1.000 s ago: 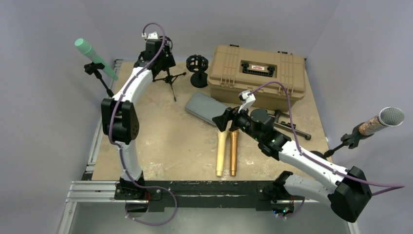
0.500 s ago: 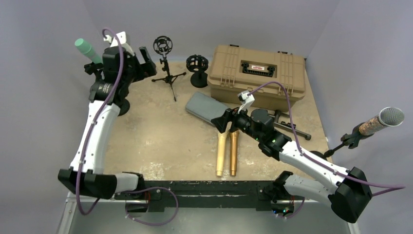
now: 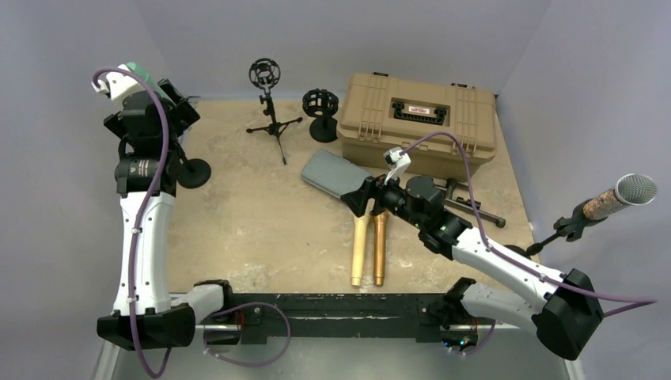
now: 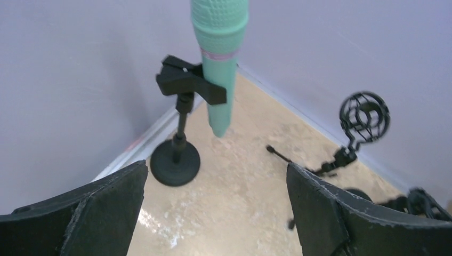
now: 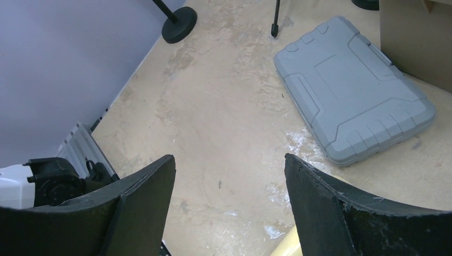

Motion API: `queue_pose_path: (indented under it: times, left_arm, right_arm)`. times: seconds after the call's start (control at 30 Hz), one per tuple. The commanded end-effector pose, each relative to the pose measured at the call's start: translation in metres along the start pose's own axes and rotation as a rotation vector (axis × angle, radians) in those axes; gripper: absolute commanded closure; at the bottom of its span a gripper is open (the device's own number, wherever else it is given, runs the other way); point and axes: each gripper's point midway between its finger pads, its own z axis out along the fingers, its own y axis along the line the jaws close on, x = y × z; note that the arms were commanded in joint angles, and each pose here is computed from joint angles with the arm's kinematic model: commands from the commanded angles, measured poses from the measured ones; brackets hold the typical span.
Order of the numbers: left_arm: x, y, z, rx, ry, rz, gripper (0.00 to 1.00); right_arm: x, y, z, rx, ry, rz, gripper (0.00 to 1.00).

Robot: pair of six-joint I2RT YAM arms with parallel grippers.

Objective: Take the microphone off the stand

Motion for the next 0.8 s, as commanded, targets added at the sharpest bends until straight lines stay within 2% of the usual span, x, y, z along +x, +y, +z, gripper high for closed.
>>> queue_pose_path:
  times: [0.0, 0.1, 0.2, 0.53, 0.77]
  left_arm:
    - [-0.044, 0.018, 0.021, -0.140, -0.237, -0.012, 0.00]
    - [-0.055, 0.022, 0.041, -0.198, -0.302, -0.003, 0.00]
    - [-0.062, 0.014, 0.062, -0.185, -0.332, 0.012, 0.00]
    - [-0.061, 0.003, 0.118, -0.195, -0.308, 0.073, 0.02]
    - [-0.051, 0.014, 0.136, -0.250, -0.311, 0.086, 0.29]
  right_arm:
    - [-0.032, 0.016, 0.002, -0.041, -0.078, -0.008, 0.27]
    - [-0.031, 0.015, 0.002, -0.042, -0.080, -0.006, 0.27]
    - [-0.028, 0.012, 0.002, -0.029, -0.076, -0.009, 0.26]
    - [-0.031, 0.004, 0.000, 0.006, -0.086, -0.024, 0.26]
    - [-0.033, 0.004, -0.006, 0.009, -0.105, -0.019, 0.27]
